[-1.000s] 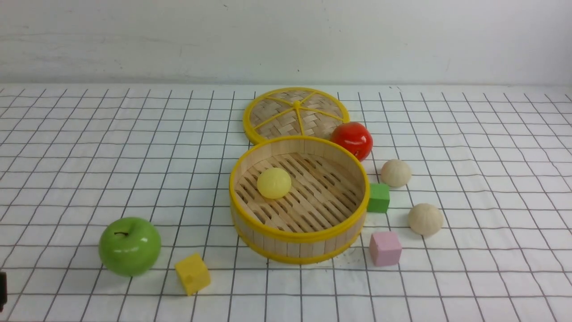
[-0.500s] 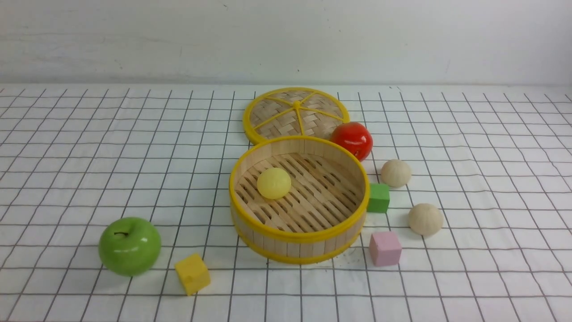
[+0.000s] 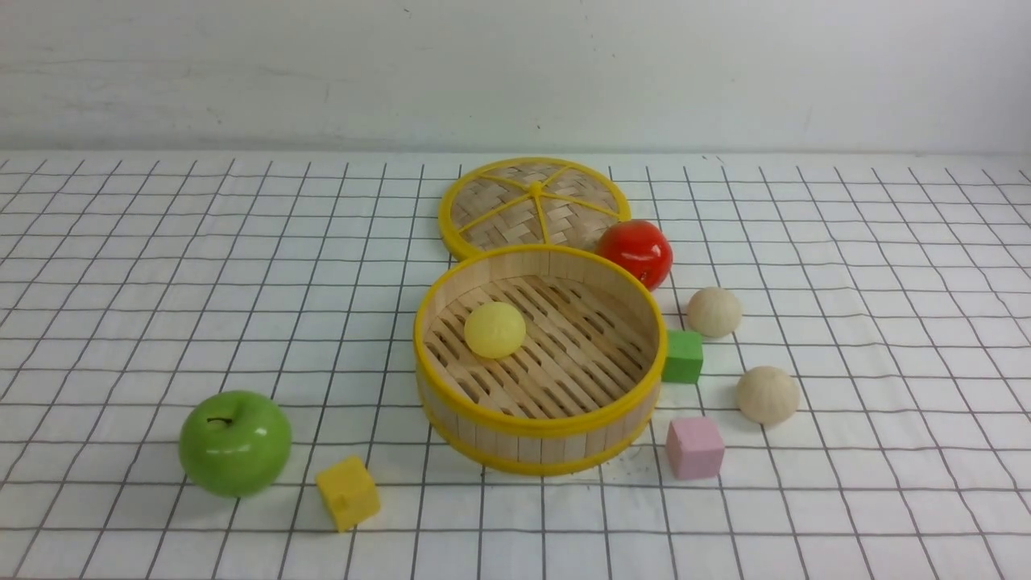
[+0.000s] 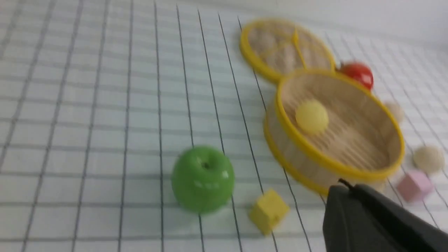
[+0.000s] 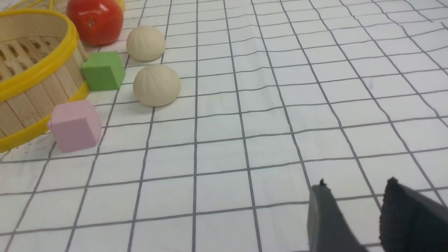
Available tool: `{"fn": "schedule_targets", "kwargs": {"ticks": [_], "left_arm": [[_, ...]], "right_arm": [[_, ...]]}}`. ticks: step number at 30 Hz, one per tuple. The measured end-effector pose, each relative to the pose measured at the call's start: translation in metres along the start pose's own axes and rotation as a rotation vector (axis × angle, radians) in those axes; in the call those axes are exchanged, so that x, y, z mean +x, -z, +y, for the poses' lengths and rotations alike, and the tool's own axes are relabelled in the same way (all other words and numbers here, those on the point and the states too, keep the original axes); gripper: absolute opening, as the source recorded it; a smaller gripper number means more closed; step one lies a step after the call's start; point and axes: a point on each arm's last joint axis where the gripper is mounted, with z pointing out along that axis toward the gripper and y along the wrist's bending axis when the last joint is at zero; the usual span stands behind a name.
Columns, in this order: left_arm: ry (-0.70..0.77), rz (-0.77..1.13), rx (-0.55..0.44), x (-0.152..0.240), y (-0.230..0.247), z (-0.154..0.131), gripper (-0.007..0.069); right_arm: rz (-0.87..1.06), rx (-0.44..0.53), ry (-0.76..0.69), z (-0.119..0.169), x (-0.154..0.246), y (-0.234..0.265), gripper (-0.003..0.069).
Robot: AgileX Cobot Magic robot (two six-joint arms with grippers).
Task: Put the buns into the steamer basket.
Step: Use the right arm to grab a steamed stuffed bun
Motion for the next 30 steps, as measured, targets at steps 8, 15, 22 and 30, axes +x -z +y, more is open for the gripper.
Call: {"fn": "schedule_targets", "kwargs": {"ticks": [8, 15, 22, 30], "left_arm": [[-0.028, -0.179, -0.246, 0.058, -0.004, 0.029, -0.0013], [0.045, -0.103, -0.299, 0.121, -0.021, 0.048, -0.0013], [0.109, 0.02, -0.329, 0.152, -0.03, 0.057, -0.0013], [0.092, 0.036, -0.27, 0.153, -0.031, 0.054, -0.0013]], "right_arm": [[0.0, 0.0, 0.0, 0.0, 0.0, 0.0, 0.0239], [0.0, 0.0, 0.0, 0.0, 0.0, 0.0, 0.0239], [0.001, 0.0, 0.0, 0.0, 0.0, 0.0, 0.0239], [0.001, 0.0, 0.0, 0.0, 0.0, 0.0, 0.0239]]}}
